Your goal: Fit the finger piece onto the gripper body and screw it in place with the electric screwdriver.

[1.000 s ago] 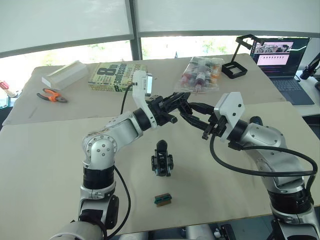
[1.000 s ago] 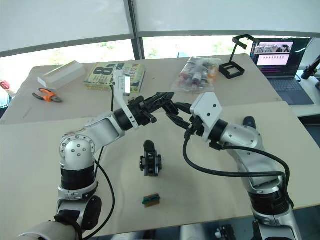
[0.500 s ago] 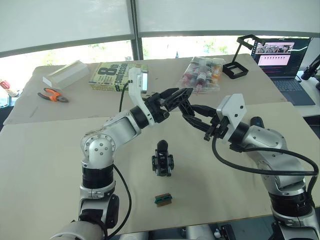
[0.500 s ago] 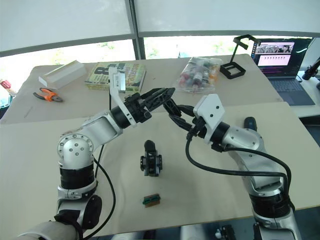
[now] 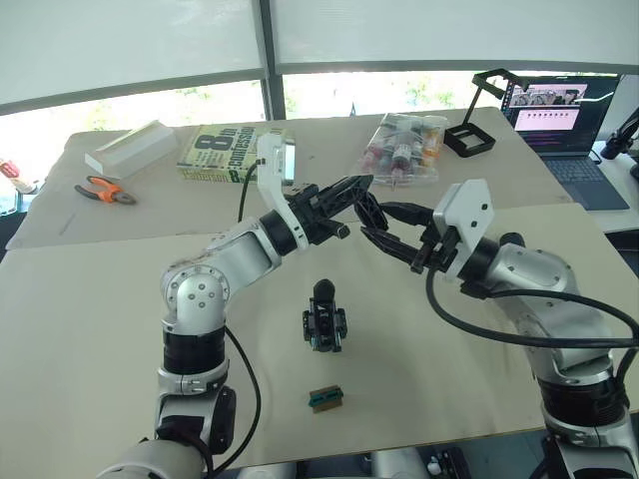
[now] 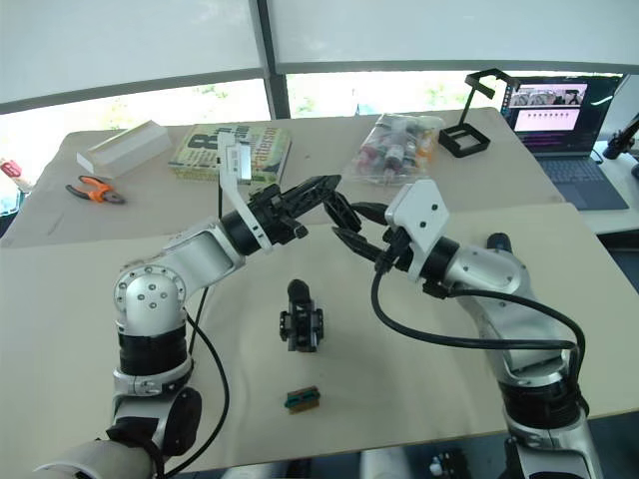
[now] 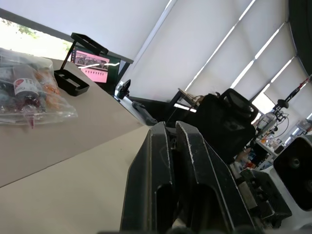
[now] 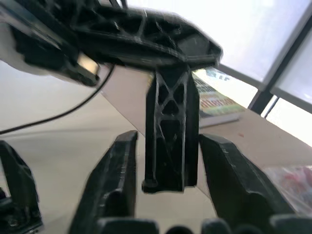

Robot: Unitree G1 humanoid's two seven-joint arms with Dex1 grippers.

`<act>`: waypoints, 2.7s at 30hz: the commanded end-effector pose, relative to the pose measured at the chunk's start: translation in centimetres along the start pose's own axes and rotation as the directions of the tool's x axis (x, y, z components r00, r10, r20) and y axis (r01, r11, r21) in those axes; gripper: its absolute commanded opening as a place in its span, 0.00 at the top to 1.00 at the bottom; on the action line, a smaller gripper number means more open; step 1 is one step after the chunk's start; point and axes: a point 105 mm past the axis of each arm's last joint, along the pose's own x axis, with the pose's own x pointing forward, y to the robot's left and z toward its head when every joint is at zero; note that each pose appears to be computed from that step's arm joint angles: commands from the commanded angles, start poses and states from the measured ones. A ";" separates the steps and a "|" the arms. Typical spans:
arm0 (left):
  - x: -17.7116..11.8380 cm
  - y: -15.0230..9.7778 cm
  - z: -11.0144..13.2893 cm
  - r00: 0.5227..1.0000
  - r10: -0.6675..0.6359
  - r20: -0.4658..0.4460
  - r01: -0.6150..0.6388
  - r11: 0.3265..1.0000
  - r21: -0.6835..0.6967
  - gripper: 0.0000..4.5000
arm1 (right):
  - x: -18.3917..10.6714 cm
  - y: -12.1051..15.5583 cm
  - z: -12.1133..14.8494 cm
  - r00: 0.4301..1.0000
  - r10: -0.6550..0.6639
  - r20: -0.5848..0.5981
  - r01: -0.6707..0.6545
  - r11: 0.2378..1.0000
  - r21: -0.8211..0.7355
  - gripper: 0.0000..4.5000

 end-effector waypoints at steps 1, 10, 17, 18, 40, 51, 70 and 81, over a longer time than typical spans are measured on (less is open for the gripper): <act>-0.3 -2.3 1.1 0.982 -0.174 -0.067 0.179 0.980 0.082 1.00 | -1.2 -0.6 2.5 0.994 0.098 0.057 -0.101 0.994 0.044 0.16; -2.3 -4.5 2.2 0.830 -0.454 -0.324 0.492 0.869 0.043 1.00 | -1.1 1.1 4.0 0.857 0.509 0.080 -0.443 0.648 0.620 0.00; -2.0 -4.6 1.9 0.819 -0.465 -0.335 0.509 0.859 0.051 1.00 | 0.2 1.4 3.7 0.840 0.539 0.056 -0.443 0.623 0.644 0.33; -1.9 -4.7 1.9 0.820 -0.465 -0.334 0.508 0.860 0.052 1.00 | 0.2 1.5 3.8 0.837 0.544 0.056 -0.448 0.623 0.641 0.43; -2.0 -4.3 1.7 0.834 -0.441 -0.331 0.488 0.870 0.071 1.00 | 0.6 1.9 4.3 0.814 0.577 0.069 -0.505 0.642 0.577 0.92; -7.9 -3.1 0.9 0.732 -0.367 -0.574 0.617 0.714 0.331 0.31 | 0.3 4.3 5.1 0.718 0.659 0.225 -0.695 0.698 0.173 0.92; -13.6 2.6 -10.2 0.753 -0.079 -0.654 0.521 0.679 0.518 0.00 | -0.8 8.1 1.8 0.633 0.745 0.211 -0.774 0.609 0.172 0.92; -11.4 3.2 -13.6 0.795 -0.099 -0.598 0.482 0.702 0.524 0.00 | -0.5 8.4 0.5 0.679 0.708 0.195 -0.732 0.672 0.110 0.92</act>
